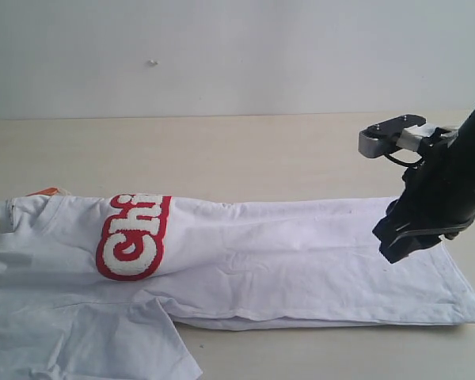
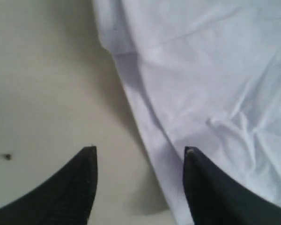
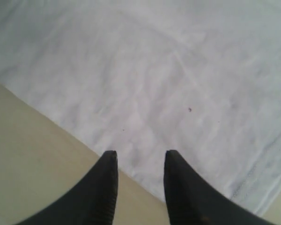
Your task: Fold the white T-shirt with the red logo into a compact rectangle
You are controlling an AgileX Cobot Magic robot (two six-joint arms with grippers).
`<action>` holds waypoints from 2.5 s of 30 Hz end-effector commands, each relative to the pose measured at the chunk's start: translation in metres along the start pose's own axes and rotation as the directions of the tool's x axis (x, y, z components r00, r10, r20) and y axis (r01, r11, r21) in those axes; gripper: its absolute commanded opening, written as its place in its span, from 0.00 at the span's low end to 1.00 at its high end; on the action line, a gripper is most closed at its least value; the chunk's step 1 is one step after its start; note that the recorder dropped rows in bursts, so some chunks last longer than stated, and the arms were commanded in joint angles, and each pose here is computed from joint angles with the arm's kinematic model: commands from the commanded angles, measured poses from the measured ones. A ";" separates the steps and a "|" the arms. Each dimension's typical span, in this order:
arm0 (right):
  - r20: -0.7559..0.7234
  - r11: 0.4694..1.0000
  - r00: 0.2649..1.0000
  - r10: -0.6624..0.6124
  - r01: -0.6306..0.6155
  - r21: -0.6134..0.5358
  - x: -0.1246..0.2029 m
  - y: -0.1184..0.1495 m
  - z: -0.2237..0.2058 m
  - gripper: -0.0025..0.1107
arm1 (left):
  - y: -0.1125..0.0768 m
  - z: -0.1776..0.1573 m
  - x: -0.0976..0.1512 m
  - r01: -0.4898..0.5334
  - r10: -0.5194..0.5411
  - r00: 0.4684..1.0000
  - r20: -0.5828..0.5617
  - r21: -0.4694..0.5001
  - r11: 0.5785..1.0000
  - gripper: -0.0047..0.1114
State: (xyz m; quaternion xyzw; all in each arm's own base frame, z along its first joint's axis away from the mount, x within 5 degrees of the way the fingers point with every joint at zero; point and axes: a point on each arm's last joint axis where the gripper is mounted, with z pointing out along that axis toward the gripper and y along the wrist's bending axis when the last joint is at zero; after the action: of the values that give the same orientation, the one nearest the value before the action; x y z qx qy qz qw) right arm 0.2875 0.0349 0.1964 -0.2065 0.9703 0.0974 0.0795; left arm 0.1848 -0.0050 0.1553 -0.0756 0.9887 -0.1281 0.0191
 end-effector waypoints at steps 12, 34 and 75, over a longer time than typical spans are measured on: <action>0.013 0.998 0.999 -0.031 0.031 -0.047 0.000 0.005 -0.003 0.32 | 0.006 0.019 0.003 0.001 -0.002 0.992 0.126 0.002 1.000 0.50; 0.019 0.997 0.999 -0.049 0.050 -0.054 0.000 0.006 -0.003 0.32 | -0.015 0.046 0.005 -0.051 0.068 0.997 -0.045 0.315 0.948 0.50; 0.018 0.997 0.999 -0.042 0.043 -0.069 0.000 0.007 -0.003 0.32 | -0.042 0.007 -0.078 0.139 -0.403 0.881 0.248 0.679 0.721 0.04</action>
State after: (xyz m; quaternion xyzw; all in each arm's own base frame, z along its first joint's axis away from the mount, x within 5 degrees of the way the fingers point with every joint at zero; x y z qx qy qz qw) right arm 0.2850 0.0406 0.1977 -0.2267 0.9623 0.1299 0.0757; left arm 0.2578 -0.0475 0.1651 -0.1737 0.8347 -0.4923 0.1751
